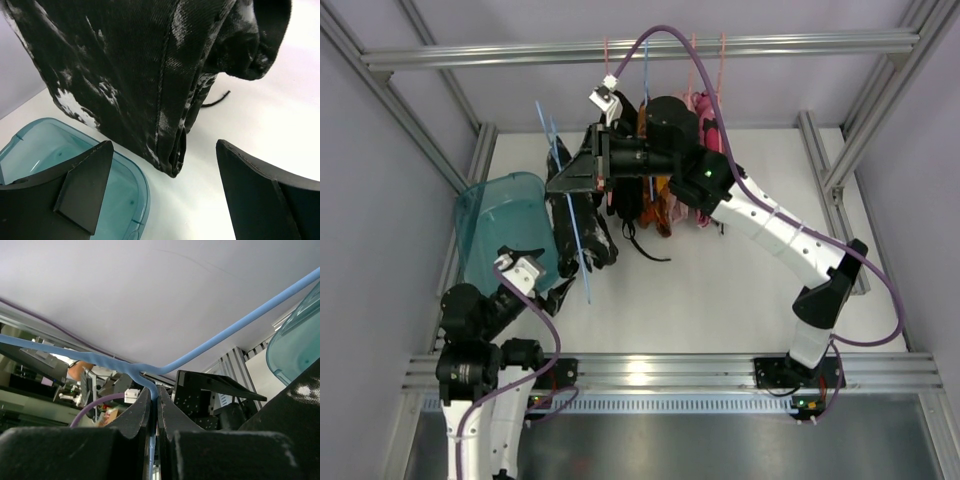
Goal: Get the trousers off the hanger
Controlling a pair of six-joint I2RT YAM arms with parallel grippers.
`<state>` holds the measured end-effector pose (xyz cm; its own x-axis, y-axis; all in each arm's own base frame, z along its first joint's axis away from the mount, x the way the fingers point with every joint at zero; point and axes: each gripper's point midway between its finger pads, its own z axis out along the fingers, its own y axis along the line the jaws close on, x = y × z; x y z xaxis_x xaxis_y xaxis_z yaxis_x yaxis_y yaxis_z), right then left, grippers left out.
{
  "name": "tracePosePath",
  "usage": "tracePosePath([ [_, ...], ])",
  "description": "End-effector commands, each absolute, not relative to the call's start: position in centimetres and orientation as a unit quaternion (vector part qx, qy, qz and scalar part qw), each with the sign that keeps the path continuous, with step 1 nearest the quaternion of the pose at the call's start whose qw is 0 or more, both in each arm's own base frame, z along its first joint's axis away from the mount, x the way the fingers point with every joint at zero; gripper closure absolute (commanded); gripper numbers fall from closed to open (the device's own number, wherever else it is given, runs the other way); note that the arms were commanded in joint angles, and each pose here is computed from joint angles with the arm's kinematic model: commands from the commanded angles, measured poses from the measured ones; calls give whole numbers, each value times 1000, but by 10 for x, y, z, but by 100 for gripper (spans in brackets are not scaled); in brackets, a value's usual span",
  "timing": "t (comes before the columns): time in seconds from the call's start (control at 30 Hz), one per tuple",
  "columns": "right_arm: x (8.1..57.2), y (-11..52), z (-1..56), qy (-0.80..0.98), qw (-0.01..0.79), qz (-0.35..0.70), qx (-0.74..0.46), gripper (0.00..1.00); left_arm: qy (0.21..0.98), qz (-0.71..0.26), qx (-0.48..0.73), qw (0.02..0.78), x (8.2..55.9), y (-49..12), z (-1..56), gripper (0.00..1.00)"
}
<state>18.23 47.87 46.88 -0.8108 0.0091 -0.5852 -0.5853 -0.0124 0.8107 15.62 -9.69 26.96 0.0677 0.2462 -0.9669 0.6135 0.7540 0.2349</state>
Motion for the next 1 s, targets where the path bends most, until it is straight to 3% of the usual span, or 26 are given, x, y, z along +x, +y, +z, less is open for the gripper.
tracePosePath([
  [0.0,152,444,578,535,319,743,-247,100,646,-135,332,674,168,-99,279,10],
  [0.43,145,458,576,535,309,747,-245,100,649,-139,249,705,207,-89,301,12],
  [0.63,150,463,572,540,310,744,-242,100,637,-174,266,702,195,-101,302,3],
  [0.97,151,467,567,546,306,742,-239,100,648,-151,199,720,225,-84,313,2],
])
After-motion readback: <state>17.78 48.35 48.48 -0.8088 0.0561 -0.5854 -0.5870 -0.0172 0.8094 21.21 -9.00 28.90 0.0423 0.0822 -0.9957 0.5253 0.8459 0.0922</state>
